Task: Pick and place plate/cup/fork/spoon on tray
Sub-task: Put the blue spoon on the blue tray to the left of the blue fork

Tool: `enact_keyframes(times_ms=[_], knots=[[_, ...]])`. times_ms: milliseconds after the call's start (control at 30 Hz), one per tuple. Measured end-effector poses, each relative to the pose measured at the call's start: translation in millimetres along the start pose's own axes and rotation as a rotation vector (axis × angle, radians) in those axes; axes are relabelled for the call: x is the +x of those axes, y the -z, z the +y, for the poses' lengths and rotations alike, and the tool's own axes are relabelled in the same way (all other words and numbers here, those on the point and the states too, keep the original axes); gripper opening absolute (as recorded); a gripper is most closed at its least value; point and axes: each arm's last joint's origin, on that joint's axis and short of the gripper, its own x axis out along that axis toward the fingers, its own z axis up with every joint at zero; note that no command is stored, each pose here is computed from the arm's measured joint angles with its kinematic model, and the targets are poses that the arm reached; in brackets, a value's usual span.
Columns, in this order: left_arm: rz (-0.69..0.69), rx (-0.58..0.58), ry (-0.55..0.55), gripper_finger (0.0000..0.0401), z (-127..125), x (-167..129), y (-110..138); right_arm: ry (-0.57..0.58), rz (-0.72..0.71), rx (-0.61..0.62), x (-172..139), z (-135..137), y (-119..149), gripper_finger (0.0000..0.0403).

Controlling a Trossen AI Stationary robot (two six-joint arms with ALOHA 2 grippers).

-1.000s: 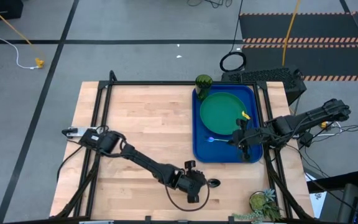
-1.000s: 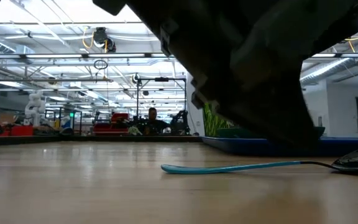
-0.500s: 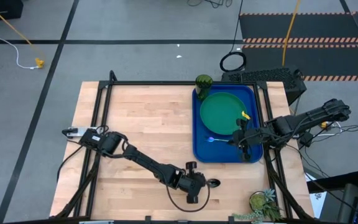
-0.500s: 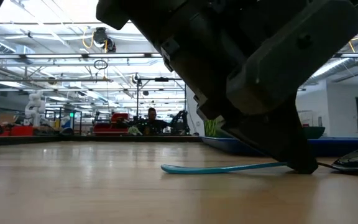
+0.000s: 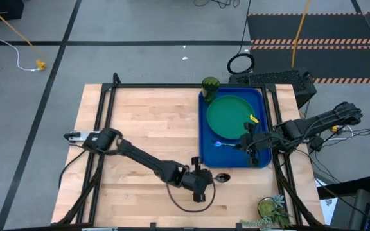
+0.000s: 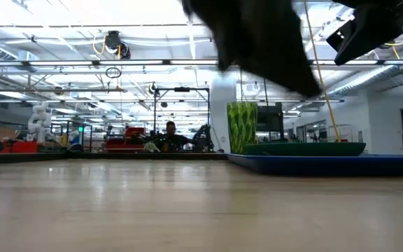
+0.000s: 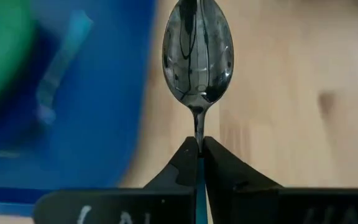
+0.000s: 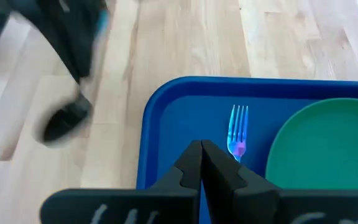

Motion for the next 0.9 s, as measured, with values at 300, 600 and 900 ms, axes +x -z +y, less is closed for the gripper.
enact_keyframes(times_ms=[300,600,900], knots=[[-0.16,-0.014,-0.116,0.0009,22,-99,-48,0.24,-0.071,0.066,-1,-7,-2,0.0],[-0.399,-0.066,-0.357,0.0014,31,-151,-75,0.237,-0.337,0.098,18,-3,-10,0.0],[-0.628,-0.05,-0.341,0.0016,31,-130,-98,-0.126,-0.759,0.009,36,10,-10,0.0]])
